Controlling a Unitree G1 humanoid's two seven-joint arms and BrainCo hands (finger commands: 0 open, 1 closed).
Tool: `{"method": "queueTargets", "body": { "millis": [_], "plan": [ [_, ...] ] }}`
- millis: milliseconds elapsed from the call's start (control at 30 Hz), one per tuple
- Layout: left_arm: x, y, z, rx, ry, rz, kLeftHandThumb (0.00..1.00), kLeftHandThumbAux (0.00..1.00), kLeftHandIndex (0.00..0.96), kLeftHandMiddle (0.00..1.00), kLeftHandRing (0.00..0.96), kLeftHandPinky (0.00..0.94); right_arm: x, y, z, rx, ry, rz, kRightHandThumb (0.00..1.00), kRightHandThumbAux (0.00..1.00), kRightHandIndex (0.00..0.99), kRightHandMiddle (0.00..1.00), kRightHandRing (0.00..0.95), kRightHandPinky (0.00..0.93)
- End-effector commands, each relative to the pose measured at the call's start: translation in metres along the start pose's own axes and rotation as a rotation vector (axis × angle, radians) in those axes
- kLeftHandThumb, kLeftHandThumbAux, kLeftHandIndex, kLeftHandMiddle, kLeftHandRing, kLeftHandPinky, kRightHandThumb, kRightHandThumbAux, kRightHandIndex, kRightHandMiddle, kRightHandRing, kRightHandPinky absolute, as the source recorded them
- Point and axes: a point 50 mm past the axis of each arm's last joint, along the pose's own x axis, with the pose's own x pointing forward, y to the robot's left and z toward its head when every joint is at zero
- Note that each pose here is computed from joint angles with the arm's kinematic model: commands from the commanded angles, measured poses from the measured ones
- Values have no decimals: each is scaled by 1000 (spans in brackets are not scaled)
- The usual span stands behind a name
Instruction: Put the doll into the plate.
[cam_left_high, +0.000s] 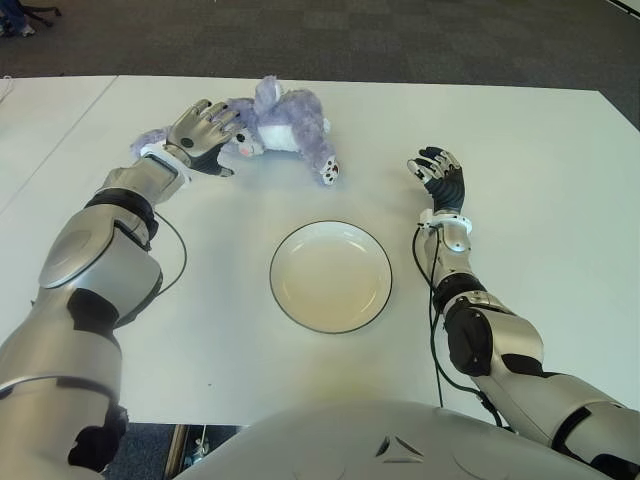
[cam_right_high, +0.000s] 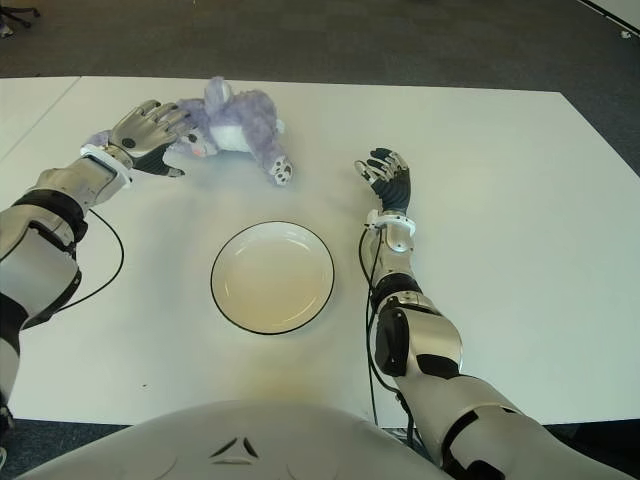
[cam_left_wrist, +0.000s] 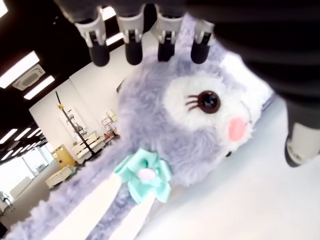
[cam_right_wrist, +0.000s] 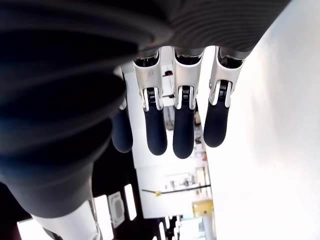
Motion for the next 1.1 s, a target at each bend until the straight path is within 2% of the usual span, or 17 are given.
{"method": "queueTargets", "body": {
  "millis": [33, 500, 600, 700, 867, 933, 1000, 1100],
  "plan": [
    [17, 7, 19, 24, -30, -85, 58, 503, 0, 0, 0, 0, -104, -40, -105, -8, 486, -144, 131, 840, 299, 306, 304, 311],
    [20, 0, 34, -91, 46, -129, 29, 534, 0, 0, 0, 0, -106, -41, -106, -14, 484, -142, 131, 851, 287, 308, 307, 309],
    [14, -15, 49, -199, 63, -177, 12, 547, 0, 0, 0, 0, -107, -41, -106, -11, 480, -144, 140, 855, 285, 312, 315, 328],
    [10, -23, 55, -248, 69, -209, 2, 557, 0, 0, 0, 0, -109, -41, -106, -9, 475, -145, 168, 860, 287, 315, 321, 340],
    [7, -27, 75, -288, -75, -262, 0, 557, 0, 0, 0, 0, -110, -41, -107, -1, 471, -142, 159, 856, 287, 307, 314, 320],
    [5, -25, 81, -307, -178, -286, 0, 562, 0, 0, 0, 0, -110, -41, -107, -6, 469, -143, 158, 854, 287, 311, 319, 328],
    [-2, -25, 84, -327, -284, -336, 0, 563, 0, 0, 0, 0, -111, -41, -107, -13, 471, -142, 154, 851, 286, 313, 321, 325],
    [-13, -25, 85, -351, -374, -401, 0, 563, 0, 0, 0, 0, -112, -40, -107, -19, 470, -142, 152, 850, 287, 314, 321, 324]
  ]
}}
